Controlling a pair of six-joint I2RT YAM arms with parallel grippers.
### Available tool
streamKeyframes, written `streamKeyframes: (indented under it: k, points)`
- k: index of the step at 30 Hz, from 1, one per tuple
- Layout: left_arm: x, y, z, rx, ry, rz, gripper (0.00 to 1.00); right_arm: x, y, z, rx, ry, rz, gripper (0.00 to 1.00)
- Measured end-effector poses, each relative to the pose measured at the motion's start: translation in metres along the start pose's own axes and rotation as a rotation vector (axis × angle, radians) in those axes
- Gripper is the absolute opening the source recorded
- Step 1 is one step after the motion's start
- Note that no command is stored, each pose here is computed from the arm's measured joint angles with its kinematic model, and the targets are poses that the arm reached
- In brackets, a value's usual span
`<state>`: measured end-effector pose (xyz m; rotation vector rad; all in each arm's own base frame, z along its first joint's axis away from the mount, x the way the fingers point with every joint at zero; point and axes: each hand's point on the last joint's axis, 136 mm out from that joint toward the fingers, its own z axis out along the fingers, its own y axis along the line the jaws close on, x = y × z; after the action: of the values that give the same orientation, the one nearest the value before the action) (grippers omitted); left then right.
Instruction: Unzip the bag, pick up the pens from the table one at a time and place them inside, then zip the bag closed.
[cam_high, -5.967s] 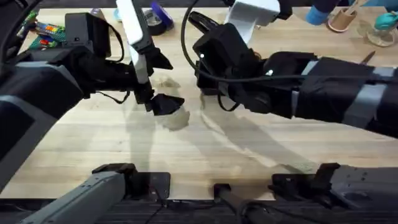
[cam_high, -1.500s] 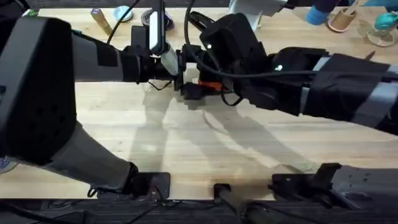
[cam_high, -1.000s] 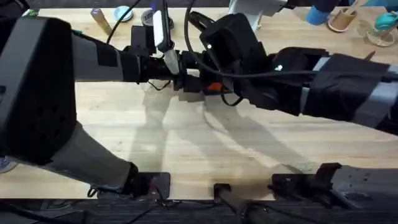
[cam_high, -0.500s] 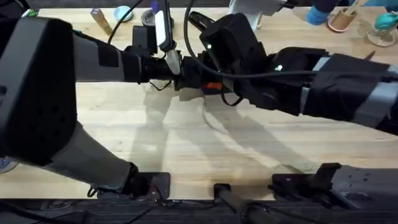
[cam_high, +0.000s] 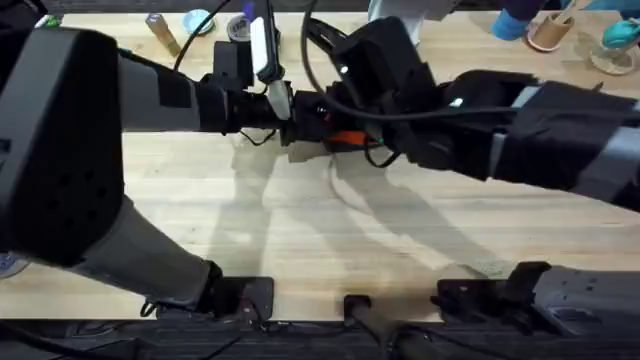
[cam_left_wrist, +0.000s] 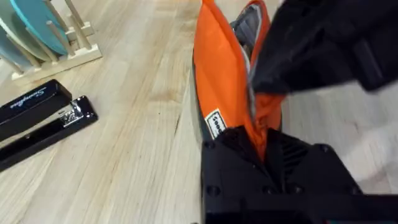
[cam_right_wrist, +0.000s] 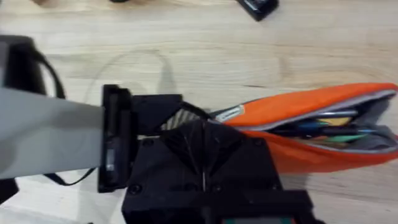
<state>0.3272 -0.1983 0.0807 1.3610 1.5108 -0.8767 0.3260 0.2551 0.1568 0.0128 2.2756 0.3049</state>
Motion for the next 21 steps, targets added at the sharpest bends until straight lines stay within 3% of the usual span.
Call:
streamKeyframes:
  k: [7, 21]
  points:
    - [0.000, 0.000, 0.000, 0.000, 0.002, 0.000, 0.045, -0.017, -0.018, -0.004, 0.017, -0.017, 0.042, 0.030]
    - [0.001, 0.000, 0.000, -0.002, 0.005, 0.000, 0.045, -0.021, -0.049, 0.004, 0.063, 0.028, 0.085, 0.030]
